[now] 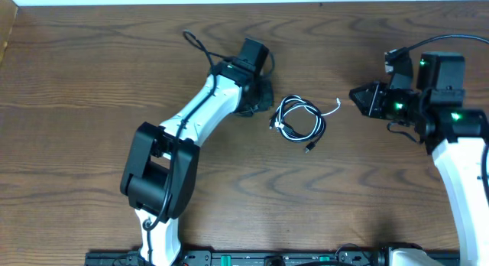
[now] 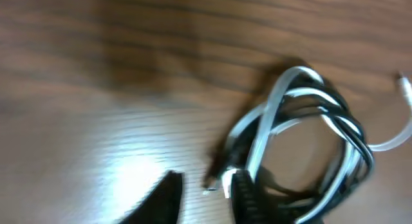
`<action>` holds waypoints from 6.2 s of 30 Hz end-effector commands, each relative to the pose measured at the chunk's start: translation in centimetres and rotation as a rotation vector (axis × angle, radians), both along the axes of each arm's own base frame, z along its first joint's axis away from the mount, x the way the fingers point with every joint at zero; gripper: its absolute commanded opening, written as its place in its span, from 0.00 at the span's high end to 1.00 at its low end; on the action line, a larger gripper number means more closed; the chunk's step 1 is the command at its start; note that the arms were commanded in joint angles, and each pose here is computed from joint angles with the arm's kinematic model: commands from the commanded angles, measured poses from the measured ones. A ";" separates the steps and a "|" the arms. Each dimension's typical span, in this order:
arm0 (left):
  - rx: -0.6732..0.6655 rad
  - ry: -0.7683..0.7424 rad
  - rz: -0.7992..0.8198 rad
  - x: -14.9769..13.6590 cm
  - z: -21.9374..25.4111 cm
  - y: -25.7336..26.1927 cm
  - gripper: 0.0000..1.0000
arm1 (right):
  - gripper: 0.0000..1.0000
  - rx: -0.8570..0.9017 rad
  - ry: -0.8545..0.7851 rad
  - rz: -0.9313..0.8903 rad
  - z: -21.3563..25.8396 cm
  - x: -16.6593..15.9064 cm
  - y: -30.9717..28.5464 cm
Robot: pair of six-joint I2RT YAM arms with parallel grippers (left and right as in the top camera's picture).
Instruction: Untangle cables
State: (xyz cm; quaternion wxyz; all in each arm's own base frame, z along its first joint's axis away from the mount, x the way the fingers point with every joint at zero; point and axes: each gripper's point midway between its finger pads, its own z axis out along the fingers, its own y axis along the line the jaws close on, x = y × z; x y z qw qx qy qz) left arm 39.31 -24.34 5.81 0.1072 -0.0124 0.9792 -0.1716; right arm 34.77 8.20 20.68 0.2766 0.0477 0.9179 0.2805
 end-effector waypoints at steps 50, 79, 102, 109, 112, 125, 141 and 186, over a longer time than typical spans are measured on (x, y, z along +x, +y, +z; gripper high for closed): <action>-0.387 -0.090 -0.491 -7.4 10.9 -8.0 0.93 | 0.64 0.161 0.089 0.221 -4.1 1.9 7.0; -0.745 -0.091 -0.626 -7.6 15.8 -6.4 0.92 | 0.58 0.387 0.236 0.237 -3.4 0.8 10.7; -0.708 -0.096 -0.583 -6.6 15.2 -5.3 0.93 | 0.99 0.383 0.386 0.184 -9.2 1.8 10.6; -0.662 -0.064 -0.463 -4.8 14.2 -1.8 0.92 | 0.99 -0.057 0.461 -0.080 -15.1 1.4 0.3; -0.661 -0.063 -0.447 -4.5 14.2 -1.2 0.93 | 0.99 -0.195 0.499 -0.161 -16.2 0.7 -2.8; -0.555 -0.074 -0.419 -3.9 12.7 -0.7 0.93 | 0.98 -0.276 0.538 -0.128 -16.7 -0.8 -4.0; -0.515 -0.037 -0.365 -3.9 11.9 -0.2 0.93 | 0.93 -0.281 0.601 -0.120 -16.9 -2.3 -4.0; -0.475 -0.300 -0.397 -7.1 22.5 1.6 0.92 | 0.18 0.089 0.162 0.114 -6.9 1.8 -1.6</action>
